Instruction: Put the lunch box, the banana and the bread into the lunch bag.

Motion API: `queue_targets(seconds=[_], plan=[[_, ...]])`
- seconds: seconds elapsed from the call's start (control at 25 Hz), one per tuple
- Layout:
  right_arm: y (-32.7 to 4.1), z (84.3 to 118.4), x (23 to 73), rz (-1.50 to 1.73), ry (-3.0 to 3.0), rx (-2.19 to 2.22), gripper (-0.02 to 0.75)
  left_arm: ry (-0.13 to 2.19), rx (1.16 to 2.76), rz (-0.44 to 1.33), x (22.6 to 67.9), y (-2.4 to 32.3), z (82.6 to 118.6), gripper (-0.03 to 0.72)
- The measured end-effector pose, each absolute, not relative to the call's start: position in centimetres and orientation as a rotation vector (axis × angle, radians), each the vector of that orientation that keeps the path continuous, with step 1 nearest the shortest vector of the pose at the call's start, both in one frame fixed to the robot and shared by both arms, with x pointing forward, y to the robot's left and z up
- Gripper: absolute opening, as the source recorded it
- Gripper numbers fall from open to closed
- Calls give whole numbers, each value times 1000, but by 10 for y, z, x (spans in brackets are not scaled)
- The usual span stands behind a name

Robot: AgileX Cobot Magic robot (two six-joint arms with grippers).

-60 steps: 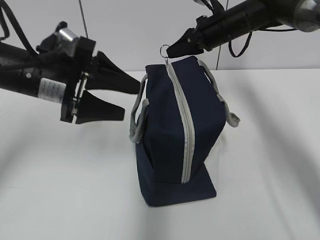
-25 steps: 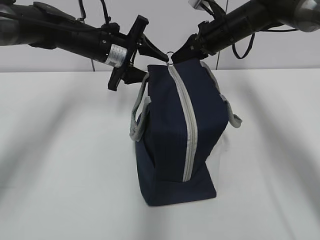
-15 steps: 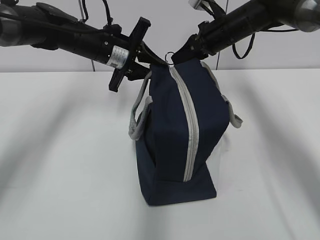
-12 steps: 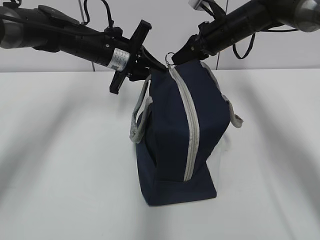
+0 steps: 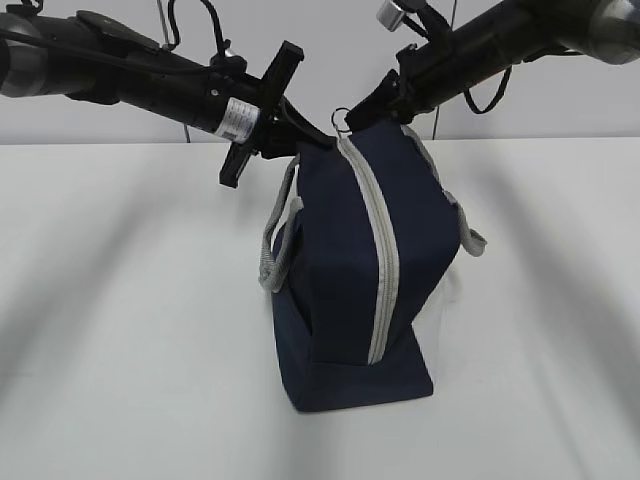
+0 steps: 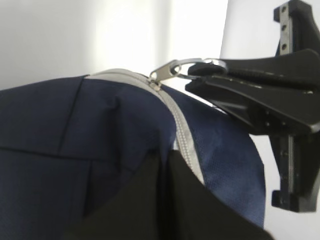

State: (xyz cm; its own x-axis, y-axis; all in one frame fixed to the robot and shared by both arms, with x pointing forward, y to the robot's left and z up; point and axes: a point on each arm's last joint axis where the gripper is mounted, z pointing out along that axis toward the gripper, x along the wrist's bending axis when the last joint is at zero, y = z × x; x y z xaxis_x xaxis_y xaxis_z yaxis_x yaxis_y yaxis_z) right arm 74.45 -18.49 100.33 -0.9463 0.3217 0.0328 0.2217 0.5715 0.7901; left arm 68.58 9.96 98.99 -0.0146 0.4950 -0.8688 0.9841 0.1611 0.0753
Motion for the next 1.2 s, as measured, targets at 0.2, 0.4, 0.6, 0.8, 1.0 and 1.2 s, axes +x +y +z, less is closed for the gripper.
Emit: queue_targets(seconds=[0.2, 0.4, 0.6, 0.8, 1.0, 1.2], plan=[[-191, 995, 748, 1367, 2658, 370, -16, 1604, 1473, -768, 684, 99, 990, 8], [-193, 984, 751, 1393, 2658, 379, -16, 1578, 1493, -776, 683, 99, 991, 7], [-192, 974, 753, 1423, 2662, 401, -16, 1546, 1513, -763, 681, 98, 995, 7], [-191, 975, 753, 1444, 2657, 400, -16, 1509, 1537, -750, 678, 96, 1004, 7], [-191, 975, 752, 1448, 2660, 398, -16, 1470, 1564, -728, 676, 93, 1014, 7], [-191, 975, 752, 1448, 2664, 398, -16, 1420, 1600, -704, 674, 93, 1029, 7]])
